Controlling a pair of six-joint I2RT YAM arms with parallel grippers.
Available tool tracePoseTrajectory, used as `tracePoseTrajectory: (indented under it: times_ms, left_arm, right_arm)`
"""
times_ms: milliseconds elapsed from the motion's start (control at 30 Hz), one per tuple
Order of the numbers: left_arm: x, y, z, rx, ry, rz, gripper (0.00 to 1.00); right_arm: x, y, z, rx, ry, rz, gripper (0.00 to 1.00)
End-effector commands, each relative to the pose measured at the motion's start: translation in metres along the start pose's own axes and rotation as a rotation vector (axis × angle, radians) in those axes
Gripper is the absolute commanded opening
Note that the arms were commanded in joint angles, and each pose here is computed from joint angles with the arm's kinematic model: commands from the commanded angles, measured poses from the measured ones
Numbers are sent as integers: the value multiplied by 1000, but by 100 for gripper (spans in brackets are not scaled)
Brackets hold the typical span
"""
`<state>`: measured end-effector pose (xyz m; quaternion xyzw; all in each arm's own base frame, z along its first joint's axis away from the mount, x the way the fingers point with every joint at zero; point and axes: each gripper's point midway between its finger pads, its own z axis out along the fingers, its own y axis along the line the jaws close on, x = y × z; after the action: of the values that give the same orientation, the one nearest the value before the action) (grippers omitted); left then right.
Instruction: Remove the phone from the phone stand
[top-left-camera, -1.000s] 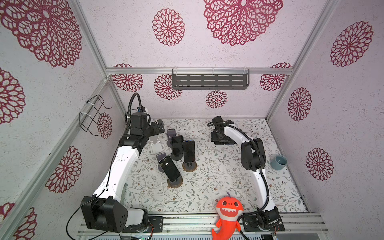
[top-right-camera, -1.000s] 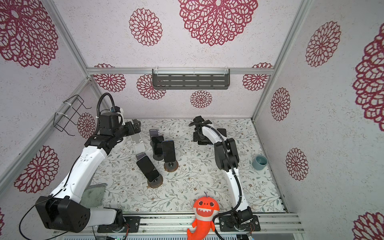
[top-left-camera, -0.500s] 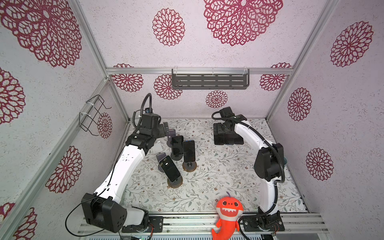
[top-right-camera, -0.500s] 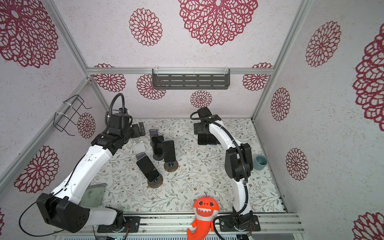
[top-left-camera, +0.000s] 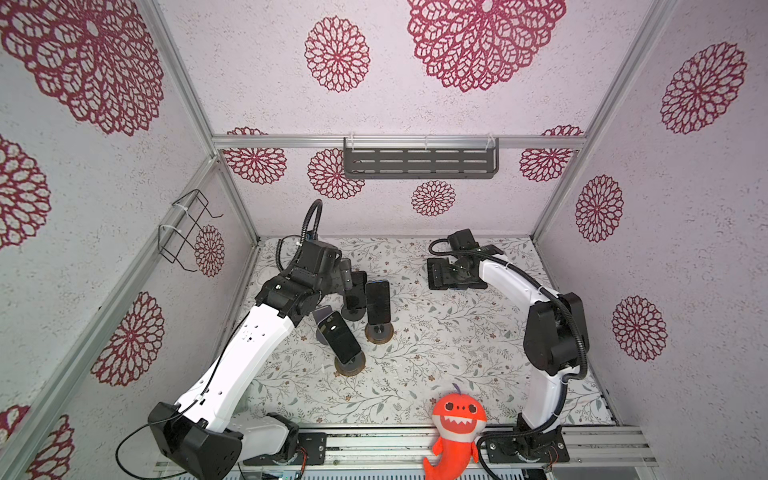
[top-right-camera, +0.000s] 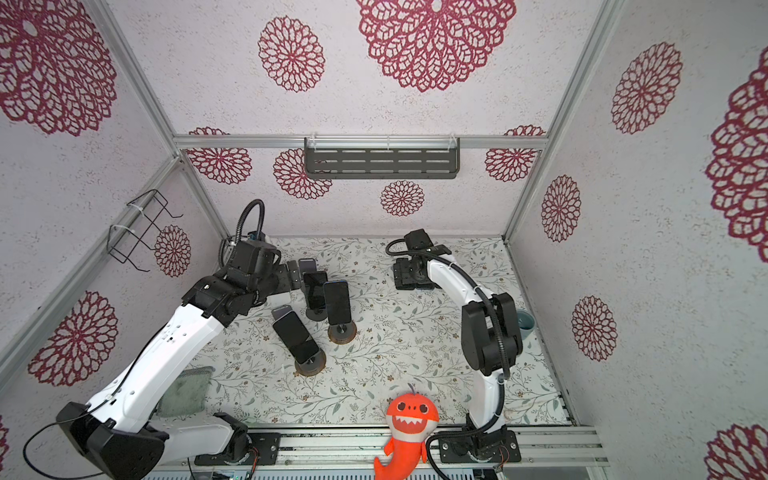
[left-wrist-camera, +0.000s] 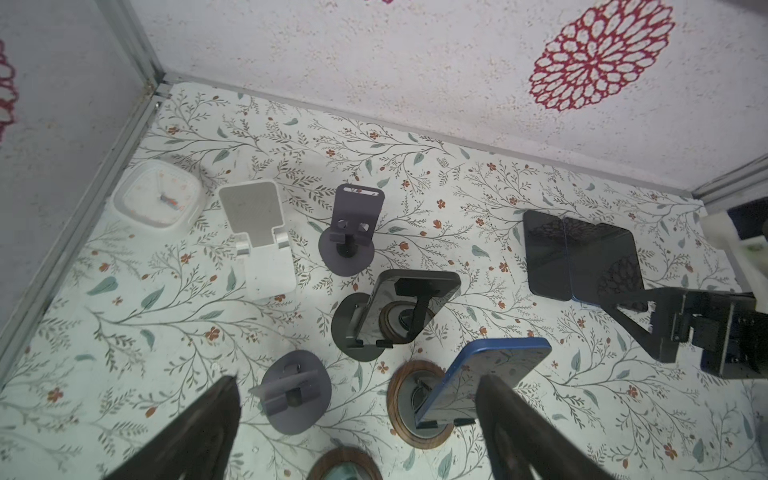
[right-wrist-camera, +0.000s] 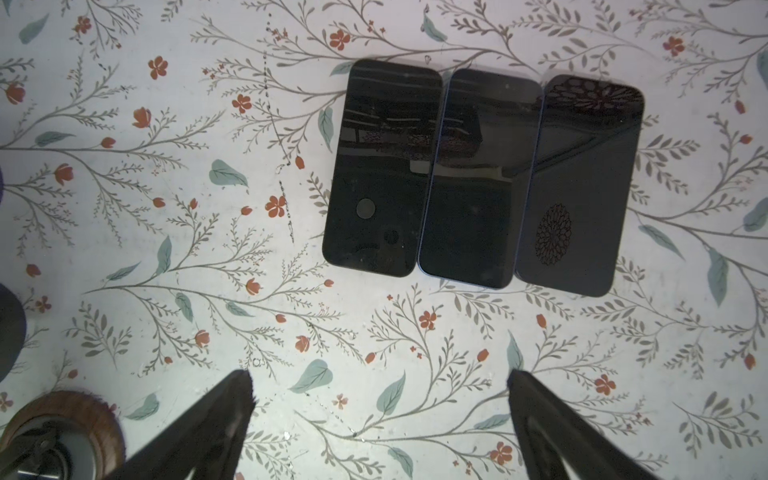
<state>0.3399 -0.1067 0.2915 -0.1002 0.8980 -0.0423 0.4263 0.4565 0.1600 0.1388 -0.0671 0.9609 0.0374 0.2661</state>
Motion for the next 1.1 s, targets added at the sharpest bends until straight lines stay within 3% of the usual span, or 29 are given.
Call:
tracePoseTrajectory:
  times_ms: [0, 167, 333, 533, 733, 1067]
  left_arm:
    - [20, 17, -18, -82, 20, -21, 92]
    - [53, 8, -17, 61, 58, -70, 89]
    - [64, 5, -31, 244, -29, -159, 84]
    - [88, 30, -18, 295, -28, -281, 82]
    - [93, 37, -5, 361, -78, -357, 79]
    - [108, 43, 4, 410, -162, -371, 65]
  right_arm:
    - [-23, 1, -28, -36, -100, -11, 99]
    - [-20, 4, -22, -57, -85, -25, 99]
    - [-19, 8, -22, -76, -82, -39, 99]
    - [-21, 16, -28, -124, -94, -46, 99]
    - [-27, 34, -43, -233, -132, -51, 99]
    - [-32, 44, -57, -298, -155, -46, 98]
